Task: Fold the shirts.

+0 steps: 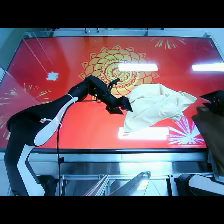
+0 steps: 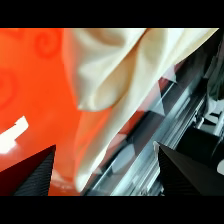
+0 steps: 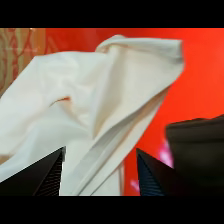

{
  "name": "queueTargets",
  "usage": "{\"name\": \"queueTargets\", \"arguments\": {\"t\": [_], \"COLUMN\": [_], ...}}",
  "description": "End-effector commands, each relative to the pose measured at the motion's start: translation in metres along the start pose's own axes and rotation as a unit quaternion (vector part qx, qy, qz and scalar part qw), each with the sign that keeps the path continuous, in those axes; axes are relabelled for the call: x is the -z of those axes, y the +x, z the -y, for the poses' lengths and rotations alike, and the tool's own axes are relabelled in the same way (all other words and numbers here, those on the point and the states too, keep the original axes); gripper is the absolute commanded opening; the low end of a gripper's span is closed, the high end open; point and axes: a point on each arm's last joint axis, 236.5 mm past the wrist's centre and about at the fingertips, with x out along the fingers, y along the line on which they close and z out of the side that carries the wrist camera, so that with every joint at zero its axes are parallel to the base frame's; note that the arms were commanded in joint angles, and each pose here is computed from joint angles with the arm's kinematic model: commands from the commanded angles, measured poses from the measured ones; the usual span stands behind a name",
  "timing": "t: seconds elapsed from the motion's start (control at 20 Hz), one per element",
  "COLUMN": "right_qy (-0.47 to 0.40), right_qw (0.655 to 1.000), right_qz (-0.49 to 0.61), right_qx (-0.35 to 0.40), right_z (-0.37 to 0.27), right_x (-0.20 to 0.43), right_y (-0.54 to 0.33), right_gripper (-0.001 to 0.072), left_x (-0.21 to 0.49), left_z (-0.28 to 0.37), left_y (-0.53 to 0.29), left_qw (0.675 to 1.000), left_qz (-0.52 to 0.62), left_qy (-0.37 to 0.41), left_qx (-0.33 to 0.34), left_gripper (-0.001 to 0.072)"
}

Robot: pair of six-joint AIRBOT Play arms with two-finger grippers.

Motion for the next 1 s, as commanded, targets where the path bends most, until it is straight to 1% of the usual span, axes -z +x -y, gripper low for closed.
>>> {"name": "queueTargets", "arguments": {"t": [0.0, 0.05, 0.2, 0.35, 0.4, 0.6, 0.75, 0.85, 0.9, 0.95], "right_qy": [0.033, 0.031, 0.01, -0.005, -0.009, -0.021, -0.021, -0.031, -0.035, -0.041], "right_qw": [0.999, 0.999, 1.0, 1.0, 1.0, 0.992, 0.987, 0.985, 0.983, 0.98], "right_qz": [-0.007, -0.011, -0.013, -0.003, -0.009, -0.087, -0.136, -0.152, -0.166, -0.184], "right_qx": [0.008, 0.008, 0.005, 0.016, 0.026, 0.089, 0.082, 0.073, 0.066, 0.058], "right_z": [0.043, 0.046, 0.042, 0.036, 0.037, 0.062, 0.061, 0.051, 0.046, 0.04], "right_x": [-0.019, -0.024, -0.043, -0.064, -0.065, -0.033, -0.006, 0.001, 0.006, 0.014], "right_y": [0.015, 0.022, 0.036, 0.048, 0.053, 0.087, 0.108, 0.111, 0.111, 0.109], "right_gripper": [0.0519, 0.0519, 0.0517, 0.0514, 0.0502, 0.0502, 0.0501, 0.05, 0.0488, 0.0405], "left_x": [0.007, 0.005, 0.003, 0.002, 0.003, -0.001, -0.015, -0.019, -0.018, -0.015], "left_z": [-0.014, -0.019, -0.038, -0.042, -0.044, -0.048, -0.037, -0.033, -0.032, -0.031], "left_y": [-0.03, -0.036, -0.037, -0.015, -0.005, 0.011, 0.011, 0.015, 0.018, 0.024], "left_qw": [1.0, 1.0, 0.999, 0.999, 0.999, 0.998, 0.997, 0.997, 0.996, 0.997], "left_qz": [-0.024, -0.02, -0.012, 0.001, 0.005, 0.024, 0.051, 0.057, 0.054, 0.047], "left_qy": [-0.018, -0.022, -0.024, -0.034, -0.036, -0.036, -0.048, -0.059, -0.064, -0.065], "left_qx": [0.009, 0.01, -0.021, -0.026, -0.032, -0.044, -0.02, -0.002, 0.005, 0.006], "left_gripper": [0.0709, 0.0708, 0.0709, 0.0708, 0.0708, 0.0707, 0.0706, 0.0698, 0.0698, 0.0687]}}
